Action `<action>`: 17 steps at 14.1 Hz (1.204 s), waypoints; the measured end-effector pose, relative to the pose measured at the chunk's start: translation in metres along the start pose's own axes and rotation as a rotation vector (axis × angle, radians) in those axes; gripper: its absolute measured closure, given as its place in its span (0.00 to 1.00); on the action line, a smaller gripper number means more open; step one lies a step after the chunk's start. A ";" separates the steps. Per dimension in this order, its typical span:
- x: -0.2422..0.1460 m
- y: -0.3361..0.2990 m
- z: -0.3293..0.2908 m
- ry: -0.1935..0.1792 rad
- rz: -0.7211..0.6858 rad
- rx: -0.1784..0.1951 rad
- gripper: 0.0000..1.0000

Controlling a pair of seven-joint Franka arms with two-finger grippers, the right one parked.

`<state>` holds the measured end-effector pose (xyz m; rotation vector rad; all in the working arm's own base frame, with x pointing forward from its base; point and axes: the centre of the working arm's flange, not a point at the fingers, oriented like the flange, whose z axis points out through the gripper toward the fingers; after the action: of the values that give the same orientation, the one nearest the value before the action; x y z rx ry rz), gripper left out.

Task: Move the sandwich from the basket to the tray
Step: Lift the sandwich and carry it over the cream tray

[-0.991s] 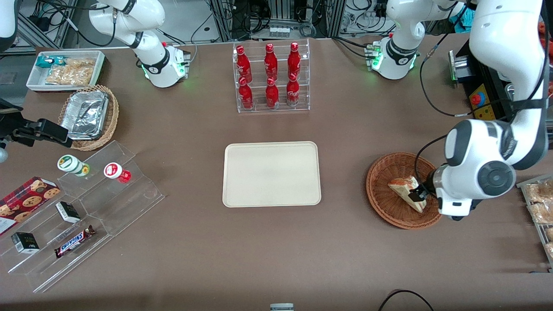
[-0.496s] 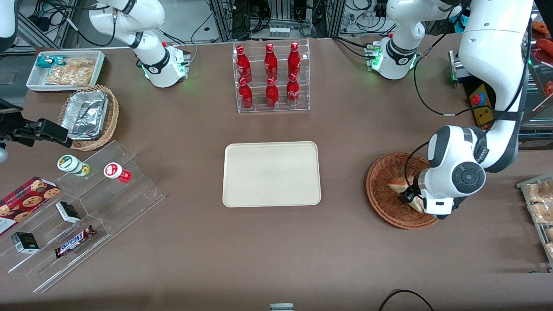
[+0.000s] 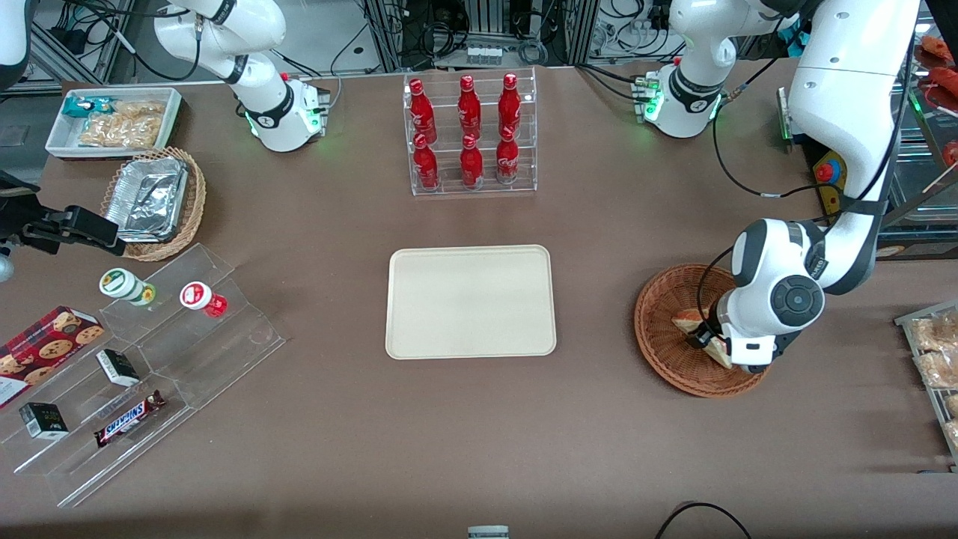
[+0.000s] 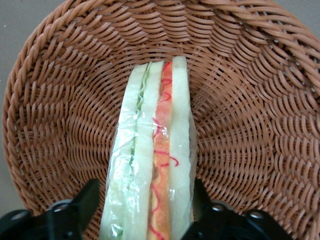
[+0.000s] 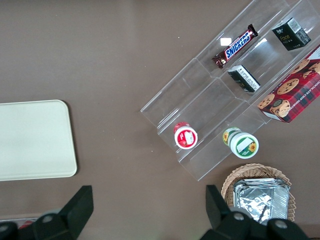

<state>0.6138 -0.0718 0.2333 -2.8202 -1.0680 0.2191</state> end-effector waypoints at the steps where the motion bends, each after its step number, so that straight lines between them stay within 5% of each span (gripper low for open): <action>1: 0.001 0.000 -0.002 0.003 -0.003 -0.003 0.35; 4: 0.001 0.007 -0.024 0.028 -0.025 -0.028 0.61; 8: -0.046 0.043 -0.096 0.050 0.042 0.003 0.68; 12: -0.165 0.116 -0.158 0.099 0.176 0.004 0.78; 17: -0.313 0.206 -0.114 0.095 0.399 0.011 0.77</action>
<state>0.5358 -0.4399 0.3408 -2.9712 -0.4749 0.1226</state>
